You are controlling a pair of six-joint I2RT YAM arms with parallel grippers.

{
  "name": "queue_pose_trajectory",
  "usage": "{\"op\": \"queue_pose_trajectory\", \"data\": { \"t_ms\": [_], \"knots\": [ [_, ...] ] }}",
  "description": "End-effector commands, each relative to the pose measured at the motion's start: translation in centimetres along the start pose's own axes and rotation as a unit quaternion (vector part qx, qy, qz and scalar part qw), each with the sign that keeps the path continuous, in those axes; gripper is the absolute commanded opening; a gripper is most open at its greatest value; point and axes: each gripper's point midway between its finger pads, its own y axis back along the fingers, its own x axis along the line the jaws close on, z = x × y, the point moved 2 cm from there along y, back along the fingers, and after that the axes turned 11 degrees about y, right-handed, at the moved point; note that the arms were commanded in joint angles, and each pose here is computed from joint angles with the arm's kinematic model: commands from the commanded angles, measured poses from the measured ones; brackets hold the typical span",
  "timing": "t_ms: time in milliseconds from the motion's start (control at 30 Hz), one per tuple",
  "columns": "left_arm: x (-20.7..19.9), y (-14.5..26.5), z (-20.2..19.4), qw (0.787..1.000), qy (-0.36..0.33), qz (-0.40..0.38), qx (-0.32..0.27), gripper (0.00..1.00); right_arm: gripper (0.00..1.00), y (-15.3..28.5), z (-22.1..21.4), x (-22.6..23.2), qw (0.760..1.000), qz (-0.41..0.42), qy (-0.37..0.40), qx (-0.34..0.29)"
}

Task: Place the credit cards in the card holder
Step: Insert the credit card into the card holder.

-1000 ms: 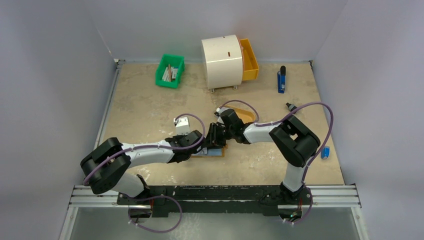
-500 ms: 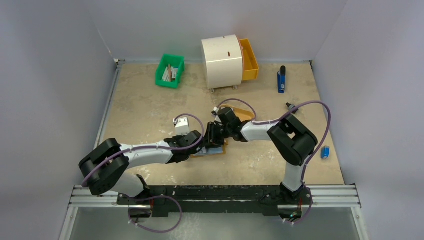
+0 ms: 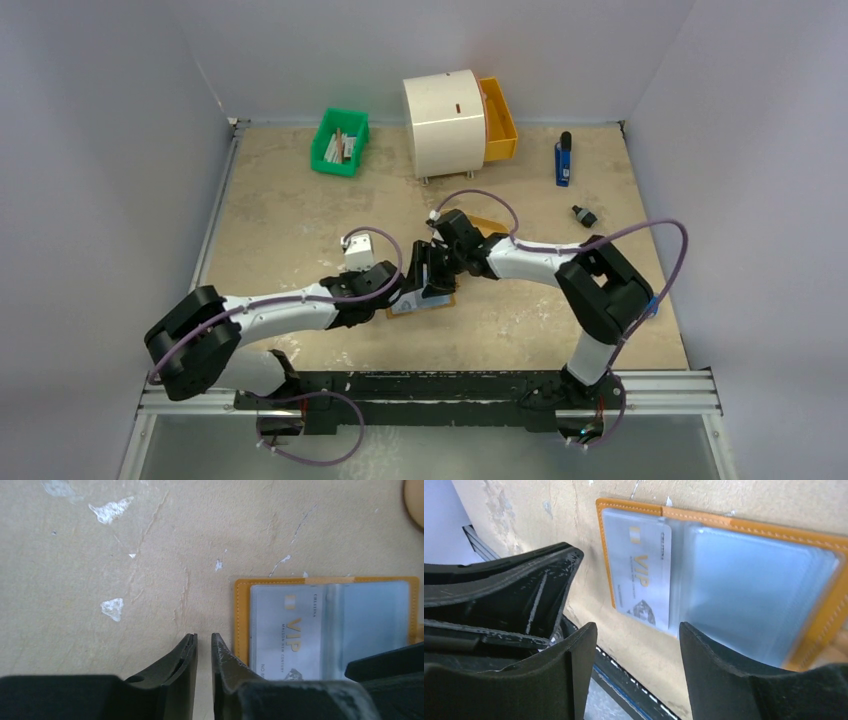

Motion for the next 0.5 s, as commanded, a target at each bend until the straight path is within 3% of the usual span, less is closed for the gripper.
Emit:
{"op": "queue_pose_trajectory", "data": {
  "t_ms": [0, 200, 367, 467],
  "knots": [
    [-0.9, 1.4, 2.7, 0.999, 0.024, -0.017, -0.041, 0.2, 0.65, 3.1, 1.0, 0.6, 0.998, -0.043, 0.031, -0.025],
    [-0.8, 3.5, 5.1, 0.997, 0.03, -0.031, -0.069, 0.33, 0.63, 9.4, 3.0, 1.4, 0.985, -0.1, 0.09, -0.11],
    [-1.7, 5.6, 7.2, 0.99, 0.039, -0.093, -0.094, 0.38, 0.62, 14.7, 5.7, 0.7, 0.946, -0.161, 0.136, -0.246],
    [-2.5, 6.5, 7.8, 0.984, 0.051, -0.137, -0.103, 0.38, 0.62, 16.2, 6.8, 0.4, 0.926, -0.176, 0.162, -0.292]
  ]
}}
